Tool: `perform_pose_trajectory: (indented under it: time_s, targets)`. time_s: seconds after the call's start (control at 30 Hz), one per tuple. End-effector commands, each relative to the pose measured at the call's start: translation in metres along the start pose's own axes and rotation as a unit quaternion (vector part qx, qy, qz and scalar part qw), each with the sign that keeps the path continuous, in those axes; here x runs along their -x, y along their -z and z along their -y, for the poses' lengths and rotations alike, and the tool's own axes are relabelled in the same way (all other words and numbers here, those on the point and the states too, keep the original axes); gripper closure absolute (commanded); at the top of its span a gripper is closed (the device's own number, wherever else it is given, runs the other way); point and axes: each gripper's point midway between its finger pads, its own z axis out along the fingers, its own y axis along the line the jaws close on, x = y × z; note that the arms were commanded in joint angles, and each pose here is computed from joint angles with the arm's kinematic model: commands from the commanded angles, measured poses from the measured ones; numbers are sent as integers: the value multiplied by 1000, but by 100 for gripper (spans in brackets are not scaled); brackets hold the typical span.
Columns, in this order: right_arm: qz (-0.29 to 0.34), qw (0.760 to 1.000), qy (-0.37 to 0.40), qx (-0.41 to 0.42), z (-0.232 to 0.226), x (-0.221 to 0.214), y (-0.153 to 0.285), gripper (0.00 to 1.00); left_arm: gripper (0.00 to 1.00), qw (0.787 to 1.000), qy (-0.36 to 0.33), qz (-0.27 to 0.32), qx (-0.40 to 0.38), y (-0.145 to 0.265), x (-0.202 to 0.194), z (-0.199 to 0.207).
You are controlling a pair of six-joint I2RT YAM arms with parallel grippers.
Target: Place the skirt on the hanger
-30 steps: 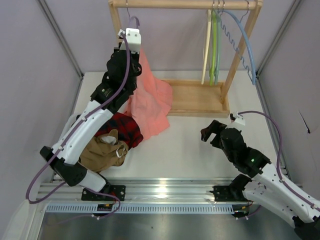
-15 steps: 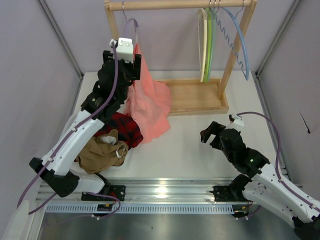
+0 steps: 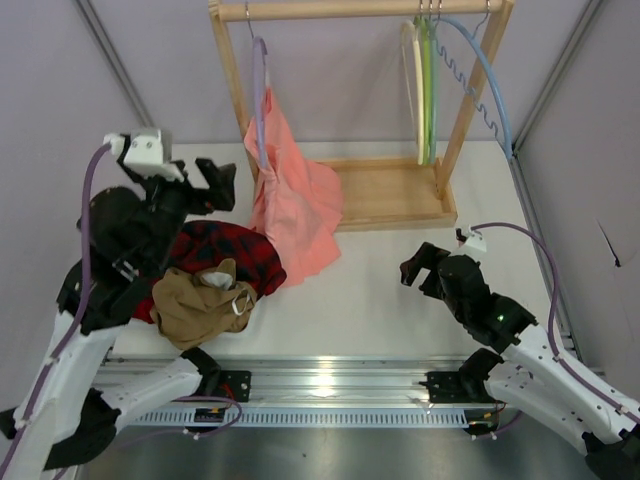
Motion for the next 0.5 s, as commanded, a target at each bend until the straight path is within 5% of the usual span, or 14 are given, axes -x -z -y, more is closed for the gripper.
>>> perform_pose_trajectory:
  time_s: [0.0, 0.23, 0.47]
  targets:
    - [5, 1000, -12, 4, -2, 3, 1, 1, 1, 997, 16, -75, -13, 12, -65, 1]
    - [0, 1000, -22, -3, 0, 1, 1, 1, 1, 987, 67, -138, -55, 11, -166, 22]
    - [1, 1000, -26, -5, -2, 3, -1, 1, 1, 988, 89, -118, -36, -29, -196, 31]
